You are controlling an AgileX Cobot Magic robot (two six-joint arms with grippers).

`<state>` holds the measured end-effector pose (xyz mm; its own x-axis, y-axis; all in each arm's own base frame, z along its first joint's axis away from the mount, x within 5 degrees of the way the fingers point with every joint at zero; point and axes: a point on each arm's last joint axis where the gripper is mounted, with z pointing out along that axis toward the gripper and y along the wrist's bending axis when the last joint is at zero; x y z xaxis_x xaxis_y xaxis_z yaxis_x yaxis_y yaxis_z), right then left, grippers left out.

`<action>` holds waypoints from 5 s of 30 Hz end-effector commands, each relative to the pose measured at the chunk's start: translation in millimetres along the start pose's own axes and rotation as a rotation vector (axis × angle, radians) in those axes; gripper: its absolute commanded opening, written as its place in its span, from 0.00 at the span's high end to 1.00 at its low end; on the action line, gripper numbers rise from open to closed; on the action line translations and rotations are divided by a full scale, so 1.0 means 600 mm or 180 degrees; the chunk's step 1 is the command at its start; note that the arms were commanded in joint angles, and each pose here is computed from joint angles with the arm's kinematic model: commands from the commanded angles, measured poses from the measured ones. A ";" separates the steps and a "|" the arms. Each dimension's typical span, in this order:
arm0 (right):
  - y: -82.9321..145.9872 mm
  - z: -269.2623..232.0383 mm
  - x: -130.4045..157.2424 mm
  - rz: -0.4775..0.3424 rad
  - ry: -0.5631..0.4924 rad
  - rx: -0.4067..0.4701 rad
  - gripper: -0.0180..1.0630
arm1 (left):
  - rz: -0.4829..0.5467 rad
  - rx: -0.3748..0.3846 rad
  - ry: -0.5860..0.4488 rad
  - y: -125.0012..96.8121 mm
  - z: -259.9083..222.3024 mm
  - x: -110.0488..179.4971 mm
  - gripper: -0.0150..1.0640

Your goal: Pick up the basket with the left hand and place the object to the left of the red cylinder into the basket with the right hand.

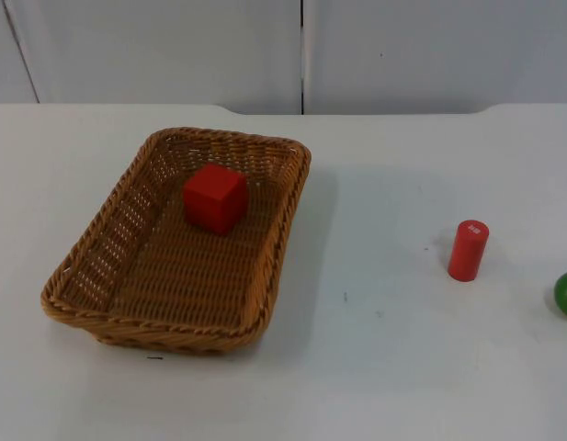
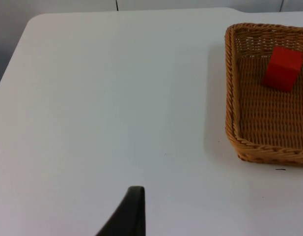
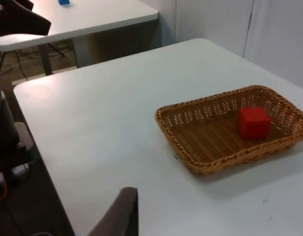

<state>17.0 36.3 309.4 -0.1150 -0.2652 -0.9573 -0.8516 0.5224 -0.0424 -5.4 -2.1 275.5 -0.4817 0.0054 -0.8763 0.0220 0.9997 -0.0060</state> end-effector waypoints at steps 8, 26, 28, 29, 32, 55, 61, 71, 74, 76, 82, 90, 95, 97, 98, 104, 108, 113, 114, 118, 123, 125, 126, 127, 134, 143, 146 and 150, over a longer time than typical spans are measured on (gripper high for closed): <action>-0.009 -0.049 0.025 0.0268 -0.0125 0.0320 0.06 | -0.0039 0.0023 -0.0030 -0.001 0.002 0.001 0.01; -0.001 -0.074 0.047 0.0192 0.0321 0.0224 0.06 | -0.0034 0.0030 -0.0031 -0.002 0.002 0.001 0.01; 0.000 -0.078 0.048 0.0185 0.0391 0.0224 0.06 | -0.0034 0.0030 -0.0031 -0.002 0.002 0.001 0.01; 0.000 -0.078 0.048 0.0185 0.0391 0.0224 0.06 | -0.0034 0.0030 -0.0031 -0.002 0.002 0.001 0.01; -0.001 -0.076 0.051 0.0184 0.0434 0.0226 0.06 | -0.0034 0.0030 -0.0031 -0.002 0.002 0.001 0.01; -0.002 -0.061 0.070 0.0235 0.0607 0.0252 0.06 | -0.0034 0.0030 -0.0031 -0.002 0.002 0.001 0.01; -0.002 -0.061 0.070 0.0234 0.0607 0.0257 0.01 | -0.0034 0.0030 -0.0031 -0.002 0.002 0.001 0.01; -0.003 -0.061 0.070 0.0250 0.0607 0.0276 0.01 | -0.0034 0.0030 -0.0031 -0.002 0.002 0.001 0.01; -0.003 -0.061 0.070 0.0250 0.0607 0.0276 0.01 | -0.0034 0.0030 -0.0031 -0.002 0.002 0.001 0.01; -0.003 -0.061 0.070 0.0250 0.0607 0.0276 0.01 | -0.0034 0.0030 -0.0031 -0.002 0.002 0.001 0.01; -0.003 -0.061 0.070 0.0274 0.0601 0.0278 0.01 | -0.0034 0.0030 -0.0031 -0.002 0.002 0.001 0.01; -0.004 -0.061 0.070 0.0269 0.0602 0.0306 0.01 | -0.0036 0.0030 -0.0031 -0.002 0.002 0.001 0.01; -0.004 -0.061 0.070 0.0269 0.0602 0.0306 0.01 | -0.0036 0.0030 -0.0031 -0.002 0.002 0.001 0.01; -0.004 -0.061 0.070 0.0269 0.0602 0.0306 0.01 | -0.0036 0.0030 -0.0031 -0.002 0.002 0.001 0.01; -0.004 -0.061 0.070 0.0269 0.0602 0.0306 0.01 | -0.0036 0.0030 -0.0031 -0.002 0.002 0.001 0.01; -0.003 -0.061 0.070 0.0321 0.0604 0.0434 0.01 | -0.0036 0.0030 -0.0031 -0.002 0.002 0.001 0.01; -0.002 -0.061 0.070 0.0434 0.0606 0.0677 0.01 | -0.0036 0.0030 -0.0031 -0.002 0.002 0.001 0.01; 0.000 -0.060 0.070 0.0540 0.0608 0.0921 0.01 | -0.0036 0.0030 -0.0031 -0.002 0.002 0.001 0.01; 0.000 -0.060 0.070 0.0564 0.0608 0.0979 0.01 | -0.0036 0.0030 -0.0031 -0.002 0.002 0.001 0.01; 0.000 -0.060 0.070 0.0617 0.0609 0.1112 0.01 | -0.0036 0.0030 -0.0031 -0.002 0.002 0.001 0.01; 0.001 -0.059 0.069 0.0695 0.0610 0.1308 0.01 | -0.0036 0.0030 -0.0031 -0.002 0.002 0.001 0.01; 0.001 -0.059 0.069 0.0732 0.0610 0.1400 0.01 | -0.0036 0.0030 -0.0031 -0.002 0.002 0.001 0.01; 0.002 -0.059 0.069 0.0752 0.0610 0.1451 0.01 | -0.0036 0.0030 -0.0031 -0.002 0.002 0.001 0.01; 0.002 -0.059 0.069 0.0773 0.0610 0.1504 0.01 | -0.0036 0.0030 -0.0031 -0.002 0.002 0.001 0.01; 0.003 -0.058 0.069 0.0890 0.0610 0.1798 0.01 | -0.0036 0.0030 -0.0031 -0.002 0.002 0.001 0.01; 0.004 -0.057 0.069 0.1048 0.0600 0.2137 0.01 | -0.0036 0.0030 -0.0031 -0.002 0.002 0.001 0.01; 0.004 -0.057 0.069 0.1100 0.0599 0.2270 0.01 | -0.0036 0.0030 -0.0031 -0.002 0.002 0.001 0.01; 0.004 -0.057 0.068 0.1147 0.0600 0.2400 0.01 | -0.0036 0.0030 -0.0031 -0.002 0.002 0.001 0.01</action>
<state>-7.2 -0.8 280.1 -0.4560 -0.0873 -0.8857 -0.2000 0.9798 0.0064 -5.4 -2.2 275.5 -0.4817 0.0043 -0.8763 0.0232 0.9997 -0.0079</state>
